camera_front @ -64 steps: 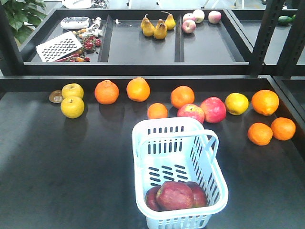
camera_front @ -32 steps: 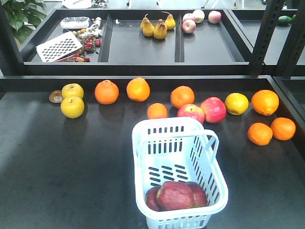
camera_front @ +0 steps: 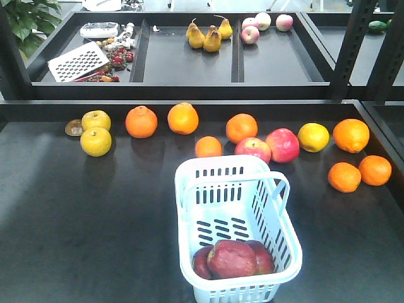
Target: Pick three apples into basket with both arms
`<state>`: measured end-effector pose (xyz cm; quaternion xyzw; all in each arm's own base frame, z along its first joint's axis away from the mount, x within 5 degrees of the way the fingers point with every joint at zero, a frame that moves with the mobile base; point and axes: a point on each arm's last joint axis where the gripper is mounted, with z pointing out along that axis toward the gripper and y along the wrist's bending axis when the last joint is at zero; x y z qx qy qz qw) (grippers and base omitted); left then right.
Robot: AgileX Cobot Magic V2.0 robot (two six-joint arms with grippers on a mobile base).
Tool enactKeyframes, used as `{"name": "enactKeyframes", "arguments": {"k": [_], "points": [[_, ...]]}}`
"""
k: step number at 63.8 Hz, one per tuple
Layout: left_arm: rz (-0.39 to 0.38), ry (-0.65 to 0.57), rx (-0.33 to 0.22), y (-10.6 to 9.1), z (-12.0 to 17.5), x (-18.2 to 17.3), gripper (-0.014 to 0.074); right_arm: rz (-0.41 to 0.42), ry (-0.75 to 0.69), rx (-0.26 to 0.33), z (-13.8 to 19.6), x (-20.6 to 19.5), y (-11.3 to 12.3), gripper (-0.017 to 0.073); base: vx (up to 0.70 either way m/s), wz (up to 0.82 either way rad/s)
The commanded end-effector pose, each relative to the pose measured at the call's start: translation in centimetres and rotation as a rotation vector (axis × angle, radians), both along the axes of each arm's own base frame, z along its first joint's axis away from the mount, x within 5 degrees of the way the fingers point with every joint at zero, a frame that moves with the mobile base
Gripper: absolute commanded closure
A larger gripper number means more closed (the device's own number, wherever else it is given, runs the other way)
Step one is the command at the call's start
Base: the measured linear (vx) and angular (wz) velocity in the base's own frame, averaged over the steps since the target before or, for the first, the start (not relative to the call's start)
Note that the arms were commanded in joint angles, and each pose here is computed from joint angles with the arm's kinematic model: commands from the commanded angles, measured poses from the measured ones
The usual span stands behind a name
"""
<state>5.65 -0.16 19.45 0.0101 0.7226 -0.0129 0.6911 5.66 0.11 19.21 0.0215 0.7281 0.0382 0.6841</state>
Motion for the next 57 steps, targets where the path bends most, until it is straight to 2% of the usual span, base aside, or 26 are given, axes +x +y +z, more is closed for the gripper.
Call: {"name": "enactKeyframes", "arguments": {"k": [1,57], "points": [[-0.003,-0.086,-0.018,-0.03,0.60,-0.09,0.0600,0.000,-0.082,-0.011,0.40,-0.03,0.02,0.0566,0.00,0.00],[-0.003,-0.086,-0.018,-0.03,0.60,-0.09,0.0600,-0.002,-0.068,-0.012,0.27,-0.03,0.01,0.0566,0.00,0.00]]}}
